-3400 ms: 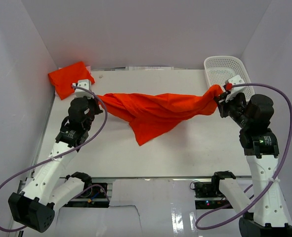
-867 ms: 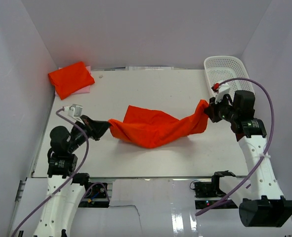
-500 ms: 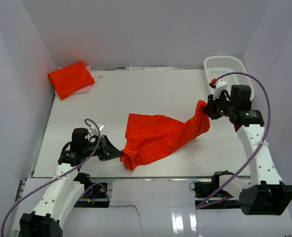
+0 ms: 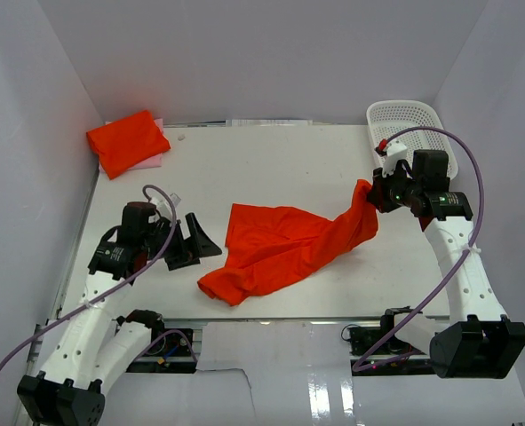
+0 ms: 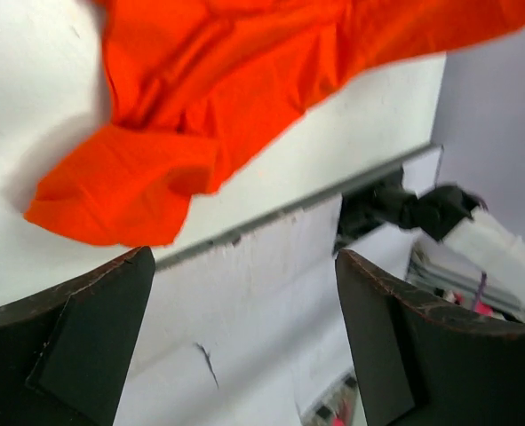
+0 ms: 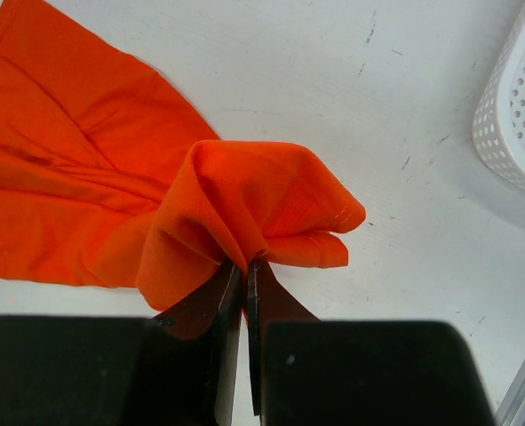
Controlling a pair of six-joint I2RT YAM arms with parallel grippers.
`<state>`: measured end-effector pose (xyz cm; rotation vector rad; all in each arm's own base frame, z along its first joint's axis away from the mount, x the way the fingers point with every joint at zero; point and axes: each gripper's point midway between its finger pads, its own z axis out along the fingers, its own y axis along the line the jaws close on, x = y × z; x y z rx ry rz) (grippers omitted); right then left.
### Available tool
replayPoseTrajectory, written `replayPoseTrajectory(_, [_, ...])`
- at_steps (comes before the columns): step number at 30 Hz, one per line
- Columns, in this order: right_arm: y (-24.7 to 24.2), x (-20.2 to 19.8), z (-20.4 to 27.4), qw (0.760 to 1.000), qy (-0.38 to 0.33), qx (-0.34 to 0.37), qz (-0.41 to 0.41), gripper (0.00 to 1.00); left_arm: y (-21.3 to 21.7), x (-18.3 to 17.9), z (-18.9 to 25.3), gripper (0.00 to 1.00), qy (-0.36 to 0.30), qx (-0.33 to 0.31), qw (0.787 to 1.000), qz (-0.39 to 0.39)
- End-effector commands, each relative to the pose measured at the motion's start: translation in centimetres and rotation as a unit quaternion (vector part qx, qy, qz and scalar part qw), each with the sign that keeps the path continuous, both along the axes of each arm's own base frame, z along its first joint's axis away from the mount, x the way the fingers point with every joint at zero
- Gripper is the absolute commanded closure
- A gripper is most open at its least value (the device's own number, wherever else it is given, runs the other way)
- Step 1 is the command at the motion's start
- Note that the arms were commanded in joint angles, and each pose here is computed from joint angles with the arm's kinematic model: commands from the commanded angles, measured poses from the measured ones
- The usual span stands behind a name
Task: Fold and stack the t-shirts
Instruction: Flatten out the tshirt
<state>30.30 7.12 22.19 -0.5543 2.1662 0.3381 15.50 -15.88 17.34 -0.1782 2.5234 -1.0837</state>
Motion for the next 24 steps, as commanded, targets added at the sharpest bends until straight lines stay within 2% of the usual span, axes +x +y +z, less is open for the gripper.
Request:
replayPoseTrajectory(1, [-0.2, 0.8, 2.6, 0.999, -0.046, -0.005, 0.002, 0.92, 2.6, 4.2, 1.0, 0.06, -0.05, 0.083, 0.992, 0.076])
replayPoseTrajectory(4, [-0.1, 0.7, 2.4, 0.999, -0.047, -0.004, 0.005, 0.92, 2.8, 7.3, 1.2, 0.07, -0.071, 0.107, 0.988, 0.083])
replayPoseTrajectory(10, [0.1, 0.6, 2.3, 0.999, -0.043, 0.0, 0.013, 0.92, 2.0, 14.2, -2.1, 0.14, -0.088, 0.152, 0.983, 0.057])
replayPoseTrajectory(14, [0.3, 0.5, 2.6, 0.999, -0.046, 0.003, 0.016, 0.92, 1.9, 18.9, -3.5, 0.23, -0.102, 0.207, 0.972, 0.037])
replayPoseTrajectory(16, [0.2, 0.5, 2.6, 0.999, -0.045, 0.002, 0.015, 0.92, 1.6, 19.8, -3.8, 0.26, -0.102, 0.215, 0.971, 0.03])
replayPoseTrajectory(17, [0.3, 0.5, 2.5, 0.999, -0.044, 0.003, 0.016, 0.92, 1.1, 20.2, -3.8, 0.32, -0.107, 0.216, 0.97, 0.021])
replayPoseTrajectory(20, [0.3, 0.5, 2.6, 0.999, -0.045, 0.003, 0.016, 0.92, 0.3, 21.4, -3.4, 0.33, -0.132, 0.227, 0.965, 0.004])
replayPoseTrajectory(24, [0.3, 0.5, 2.7, 0.999, -0.044, 0.004, 0.016, 0.92, -0.6, 22.1, -3.0, 0.43, -0.164, 0.237, 0.957, -0.025])
